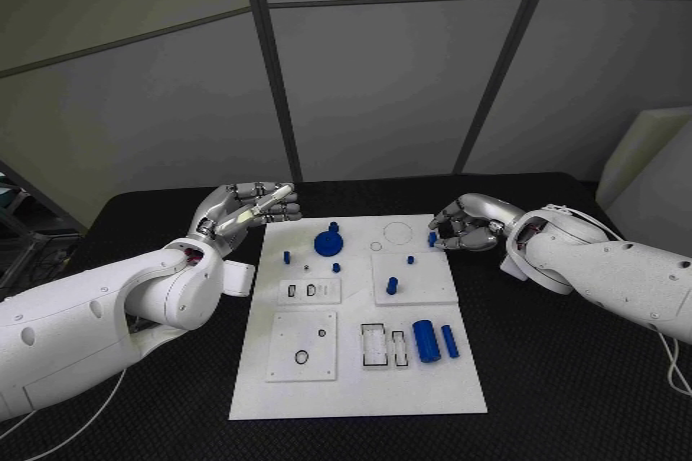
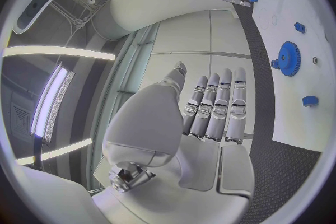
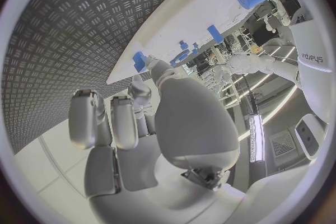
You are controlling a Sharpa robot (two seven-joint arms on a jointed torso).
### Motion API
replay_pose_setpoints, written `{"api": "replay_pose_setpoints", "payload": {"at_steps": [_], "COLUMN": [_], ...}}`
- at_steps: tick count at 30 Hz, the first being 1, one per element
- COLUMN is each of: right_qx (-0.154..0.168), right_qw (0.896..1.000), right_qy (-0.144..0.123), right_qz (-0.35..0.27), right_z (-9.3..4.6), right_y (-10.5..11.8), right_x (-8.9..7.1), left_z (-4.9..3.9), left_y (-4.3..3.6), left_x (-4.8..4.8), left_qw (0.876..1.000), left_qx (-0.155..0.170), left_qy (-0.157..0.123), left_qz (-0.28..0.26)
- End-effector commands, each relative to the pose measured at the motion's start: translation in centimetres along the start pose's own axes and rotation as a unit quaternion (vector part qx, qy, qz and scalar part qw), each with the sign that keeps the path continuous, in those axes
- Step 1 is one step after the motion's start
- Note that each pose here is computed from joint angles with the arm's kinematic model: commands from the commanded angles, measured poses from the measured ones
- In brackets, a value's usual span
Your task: Assemble the parts on the task board
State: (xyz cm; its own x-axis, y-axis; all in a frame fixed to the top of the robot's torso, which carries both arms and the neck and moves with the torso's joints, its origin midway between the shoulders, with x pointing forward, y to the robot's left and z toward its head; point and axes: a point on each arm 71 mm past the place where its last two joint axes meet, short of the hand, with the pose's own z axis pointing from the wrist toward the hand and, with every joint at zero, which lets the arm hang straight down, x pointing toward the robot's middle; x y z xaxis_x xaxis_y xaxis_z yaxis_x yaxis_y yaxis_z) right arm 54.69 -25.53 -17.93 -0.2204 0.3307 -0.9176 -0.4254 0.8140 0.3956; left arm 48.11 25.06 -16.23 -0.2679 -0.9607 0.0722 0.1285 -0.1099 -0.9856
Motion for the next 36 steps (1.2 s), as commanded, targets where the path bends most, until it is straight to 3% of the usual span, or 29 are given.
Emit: {"api": "replay_pose_setpoints", "payload": {"at_steps": [1,26,36], "right_qx": [0.001,0.011,0.008], "right_qw": [1.0,0.999,1.0], "right_qy": [0.008,0.031,0.013], "right_qz": [-0.005,-0.003,-0.006], "right_z": [0.11,0.51,0.62], "right_y": [0.02,-0.07,0.09], "right_x": [0.09,1.04,0.85], "left_z": [0.05,0.02,0.02], "left_y": [-0.19,-0.2,-0.18], "left_x": [0.15,0.14,0.15], "left_qw": [1.0,1.0,1.0], "left_qx": [0.009,0.008,0.007], "left_qy": [0.007,0.007,0.007], "left_qz": [-0.001,-0.001,-0.001]}}
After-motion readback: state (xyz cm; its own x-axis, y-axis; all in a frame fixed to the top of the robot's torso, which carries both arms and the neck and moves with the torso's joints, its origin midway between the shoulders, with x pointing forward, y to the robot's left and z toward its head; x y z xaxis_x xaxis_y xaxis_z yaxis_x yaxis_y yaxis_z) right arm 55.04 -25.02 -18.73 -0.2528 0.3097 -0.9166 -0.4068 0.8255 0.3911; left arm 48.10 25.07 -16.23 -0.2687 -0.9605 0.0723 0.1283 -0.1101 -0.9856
